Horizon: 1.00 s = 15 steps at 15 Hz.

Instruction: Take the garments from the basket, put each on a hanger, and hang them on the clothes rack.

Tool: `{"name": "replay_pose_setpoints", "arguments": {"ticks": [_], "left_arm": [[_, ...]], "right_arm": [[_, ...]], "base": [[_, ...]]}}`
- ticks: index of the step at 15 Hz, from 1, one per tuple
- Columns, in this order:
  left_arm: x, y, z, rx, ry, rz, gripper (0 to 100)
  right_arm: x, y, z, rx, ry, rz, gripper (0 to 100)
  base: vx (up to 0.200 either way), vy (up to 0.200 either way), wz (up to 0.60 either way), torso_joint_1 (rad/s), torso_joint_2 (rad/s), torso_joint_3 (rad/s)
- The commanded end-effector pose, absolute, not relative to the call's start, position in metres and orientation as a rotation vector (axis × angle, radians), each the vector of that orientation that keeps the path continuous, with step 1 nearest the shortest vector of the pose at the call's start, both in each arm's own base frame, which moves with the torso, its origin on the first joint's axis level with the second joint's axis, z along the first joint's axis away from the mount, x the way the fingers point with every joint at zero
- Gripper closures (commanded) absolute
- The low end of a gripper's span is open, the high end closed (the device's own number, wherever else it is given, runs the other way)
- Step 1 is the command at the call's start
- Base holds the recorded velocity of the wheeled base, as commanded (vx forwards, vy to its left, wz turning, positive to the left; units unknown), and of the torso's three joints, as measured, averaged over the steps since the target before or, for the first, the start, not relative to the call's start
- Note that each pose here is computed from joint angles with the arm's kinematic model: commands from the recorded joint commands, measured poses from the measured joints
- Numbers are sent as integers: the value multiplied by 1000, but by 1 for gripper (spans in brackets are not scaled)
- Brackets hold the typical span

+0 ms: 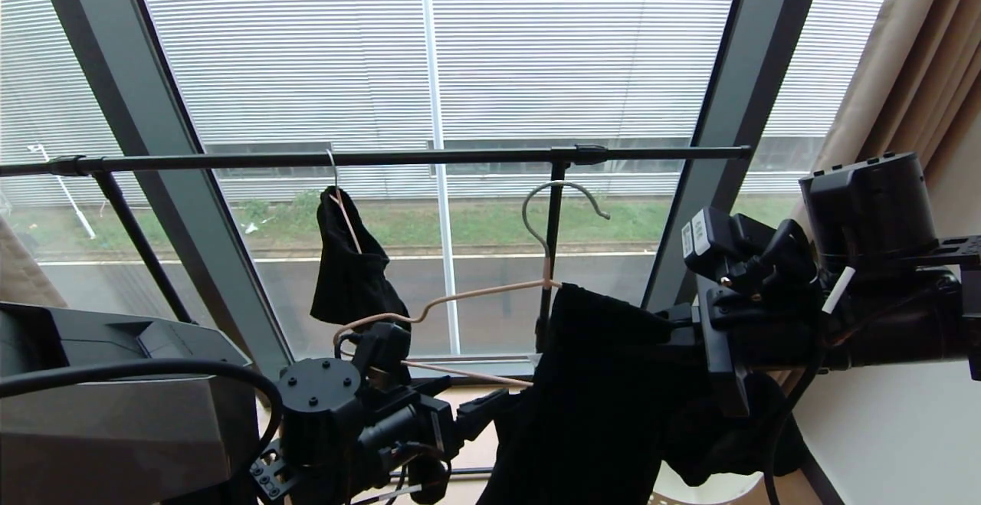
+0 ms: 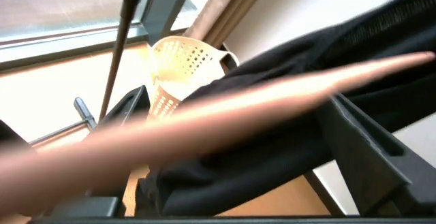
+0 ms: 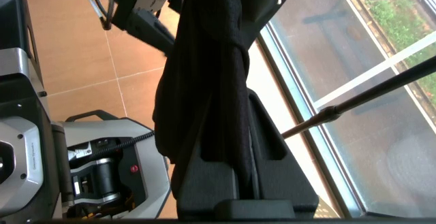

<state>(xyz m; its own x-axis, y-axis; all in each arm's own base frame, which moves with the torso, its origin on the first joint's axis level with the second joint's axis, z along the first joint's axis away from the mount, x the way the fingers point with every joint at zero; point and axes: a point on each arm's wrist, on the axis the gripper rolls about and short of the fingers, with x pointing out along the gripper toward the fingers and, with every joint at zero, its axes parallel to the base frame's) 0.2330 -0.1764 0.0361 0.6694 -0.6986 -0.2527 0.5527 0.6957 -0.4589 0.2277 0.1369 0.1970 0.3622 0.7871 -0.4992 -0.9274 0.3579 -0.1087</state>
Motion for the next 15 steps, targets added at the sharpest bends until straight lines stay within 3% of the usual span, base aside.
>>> {"name": "replay_pose_setpoints", "arguments": {"ticks": [1, 5, 8, 15], "left_arm": [[234, -178, 35, -362, 432, -721, 0], [233, -181, 27, -329, 447, -714, 0], [226, -182, 19, -205, 447, -743, 0], [220, -183, 17, -177, 456, -761, 0]], "right_arm": [[226, 139, 197, -410, 392, 1154, 100], [225, 141, 198, -409, 390, 1160, 100], [226, 141, 198, -409, 388, 1157, 100], [227, 140, 198, -408, 389, 1154, 100]], "base": [[0, 0, 0, 0, 0, 0], [0, 0, 0, 0, 0, 0], [0, 0, 0, 0, 0, 0], [0, 0, 0, 0, 0, 0]]}}
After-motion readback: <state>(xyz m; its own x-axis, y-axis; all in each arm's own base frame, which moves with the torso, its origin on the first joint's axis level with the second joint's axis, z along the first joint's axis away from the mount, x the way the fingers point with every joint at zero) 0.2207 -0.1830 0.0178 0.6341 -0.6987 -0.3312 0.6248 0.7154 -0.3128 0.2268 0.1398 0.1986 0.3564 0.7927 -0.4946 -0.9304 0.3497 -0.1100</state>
